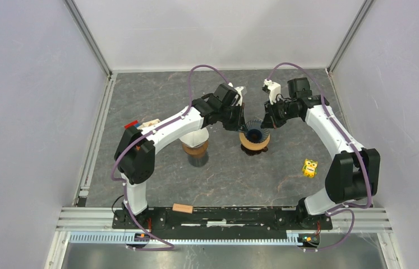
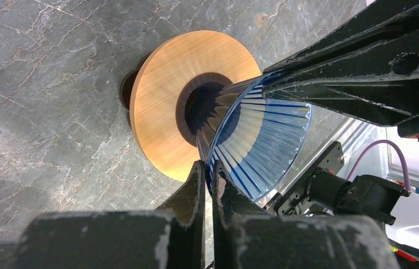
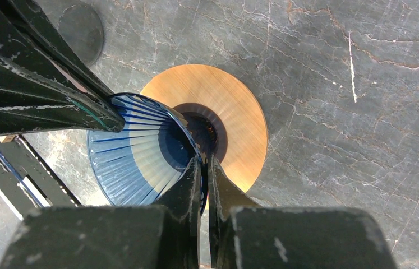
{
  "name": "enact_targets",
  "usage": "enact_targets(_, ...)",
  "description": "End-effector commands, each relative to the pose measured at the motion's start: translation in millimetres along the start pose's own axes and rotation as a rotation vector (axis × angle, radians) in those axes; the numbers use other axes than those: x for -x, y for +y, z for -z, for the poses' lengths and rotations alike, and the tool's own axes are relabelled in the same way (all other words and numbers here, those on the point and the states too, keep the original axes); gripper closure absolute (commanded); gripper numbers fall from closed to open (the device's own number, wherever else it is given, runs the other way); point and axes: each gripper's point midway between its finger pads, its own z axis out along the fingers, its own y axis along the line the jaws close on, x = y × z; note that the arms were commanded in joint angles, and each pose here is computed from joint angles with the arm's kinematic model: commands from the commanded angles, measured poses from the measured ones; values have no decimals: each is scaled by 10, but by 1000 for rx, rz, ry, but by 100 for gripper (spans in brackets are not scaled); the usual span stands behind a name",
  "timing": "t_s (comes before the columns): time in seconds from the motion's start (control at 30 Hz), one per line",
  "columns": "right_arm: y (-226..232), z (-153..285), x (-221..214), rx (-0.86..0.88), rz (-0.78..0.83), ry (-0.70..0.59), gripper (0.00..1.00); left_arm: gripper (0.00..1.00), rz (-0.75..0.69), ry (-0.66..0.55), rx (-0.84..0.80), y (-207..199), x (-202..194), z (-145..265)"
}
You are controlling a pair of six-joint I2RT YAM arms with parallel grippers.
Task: Place the coffee filter in the dripper
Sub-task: Place the coffee dripper in the dripper holder.
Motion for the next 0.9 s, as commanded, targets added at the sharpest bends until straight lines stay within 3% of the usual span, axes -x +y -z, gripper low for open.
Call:
enact_targets(0.0, -138, -30, 298, -35, 84, -69, 96, 98, 3, 88, -91, -198, -201, -48)
enact_targets(0.87, -277, -340, -46, -37, 51, 18, 100, 98, 18, 147, -70, -48, -367, -232)
